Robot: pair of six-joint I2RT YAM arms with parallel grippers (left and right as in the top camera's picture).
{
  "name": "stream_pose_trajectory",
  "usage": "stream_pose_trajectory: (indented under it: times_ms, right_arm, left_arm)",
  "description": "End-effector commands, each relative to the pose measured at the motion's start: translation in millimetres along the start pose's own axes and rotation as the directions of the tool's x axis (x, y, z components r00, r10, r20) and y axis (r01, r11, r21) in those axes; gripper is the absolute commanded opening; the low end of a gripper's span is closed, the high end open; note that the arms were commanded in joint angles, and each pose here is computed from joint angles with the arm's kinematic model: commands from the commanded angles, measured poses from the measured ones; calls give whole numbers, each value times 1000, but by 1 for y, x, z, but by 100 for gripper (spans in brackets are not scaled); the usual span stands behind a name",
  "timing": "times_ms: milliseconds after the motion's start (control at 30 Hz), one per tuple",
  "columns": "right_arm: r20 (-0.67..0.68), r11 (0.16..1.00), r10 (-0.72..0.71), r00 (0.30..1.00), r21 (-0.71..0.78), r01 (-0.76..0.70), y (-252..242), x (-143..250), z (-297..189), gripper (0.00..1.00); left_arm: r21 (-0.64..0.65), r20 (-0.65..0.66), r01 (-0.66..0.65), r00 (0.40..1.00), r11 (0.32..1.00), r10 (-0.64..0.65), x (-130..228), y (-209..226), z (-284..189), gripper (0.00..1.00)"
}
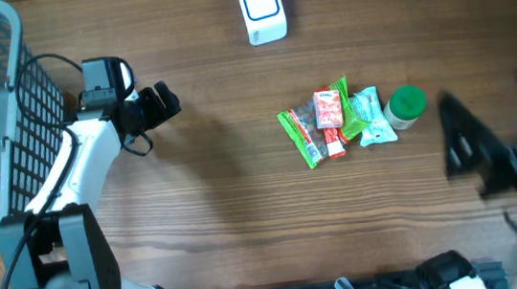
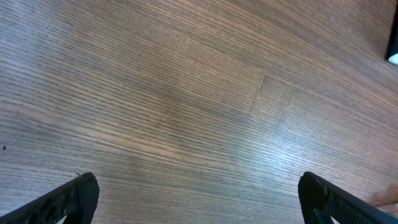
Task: Scan the item barcode
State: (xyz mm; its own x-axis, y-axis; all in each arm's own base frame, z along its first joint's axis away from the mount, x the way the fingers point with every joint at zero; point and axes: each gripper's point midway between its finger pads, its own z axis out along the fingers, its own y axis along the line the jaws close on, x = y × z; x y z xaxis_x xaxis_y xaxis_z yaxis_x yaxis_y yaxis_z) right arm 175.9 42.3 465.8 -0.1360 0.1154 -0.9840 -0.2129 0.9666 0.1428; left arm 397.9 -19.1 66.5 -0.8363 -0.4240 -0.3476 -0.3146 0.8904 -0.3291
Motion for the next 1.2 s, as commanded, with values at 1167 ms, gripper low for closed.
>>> stream_pose_trajectory:
  times_ms: [1167]
  right_arm:
    - [124, 985, -96, 988, 157, 76, -80, 272, 93, 100]
  left_arm:
    - [-6, 33, 4, 999, 1000, -4, -10, 2, -6, 100]
